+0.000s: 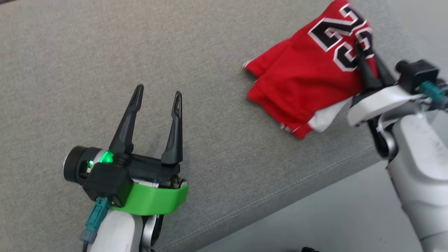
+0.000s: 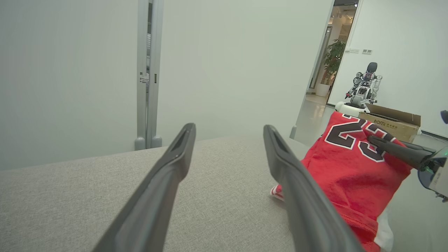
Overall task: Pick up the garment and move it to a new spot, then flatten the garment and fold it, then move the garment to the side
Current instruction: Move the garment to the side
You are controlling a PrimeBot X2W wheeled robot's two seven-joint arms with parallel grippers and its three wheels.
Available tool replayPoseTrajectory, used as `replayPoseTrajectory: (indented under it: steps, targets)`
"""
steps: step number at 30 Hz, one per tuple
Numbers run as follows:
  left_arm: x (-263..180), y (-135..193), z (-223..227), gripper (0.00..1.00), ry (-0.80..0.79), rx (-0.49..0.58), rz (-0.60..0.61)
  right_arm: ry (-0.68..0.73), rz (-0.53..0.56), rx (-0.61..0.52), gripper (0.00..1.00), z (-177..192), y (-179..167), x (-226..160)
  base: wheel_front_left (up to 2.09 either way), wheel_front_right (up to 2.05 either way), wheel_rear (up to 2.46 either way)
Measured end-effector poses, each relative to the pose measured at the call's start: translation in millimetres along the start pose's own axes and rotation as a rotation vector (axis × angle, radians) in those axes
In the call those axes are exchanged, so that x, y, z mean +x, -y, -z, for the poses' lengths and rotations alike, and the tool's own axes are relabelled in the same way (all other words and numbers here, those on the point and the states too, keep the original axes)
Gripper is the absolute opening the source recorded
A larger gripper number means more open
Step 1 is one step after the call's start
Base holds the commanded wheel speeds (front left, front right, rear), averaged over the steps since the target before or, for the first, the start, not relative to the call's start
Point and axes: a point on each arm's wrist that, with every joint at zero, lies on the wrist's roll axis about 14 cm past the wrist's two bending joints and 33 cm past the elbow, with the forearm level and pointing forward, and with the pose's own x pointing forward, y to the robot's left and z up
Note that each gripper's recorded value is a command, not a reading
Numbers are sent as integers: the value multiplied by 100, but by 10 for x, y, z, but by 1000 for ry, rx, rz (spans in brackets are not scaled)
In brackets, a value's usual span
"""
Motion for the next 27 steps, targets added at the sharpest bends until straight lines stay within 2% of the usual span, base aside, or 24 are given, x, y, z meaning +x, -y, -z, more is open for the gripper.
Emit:
replayPoseTrajectory:
  steps: [9,15,27]
  targets:
    - [109,-274,-167,100,53,36,-42,20,86,-92,0,-65,460,481,0,0,0]
    - [99,-515,-91,100,34,72,-77,-1,159,-112,0,59,746,702,0,0,0]
    - [13,-858,136,100,-34,126,-133,-86,305,-136,0,503,1167,794,0,0,0]
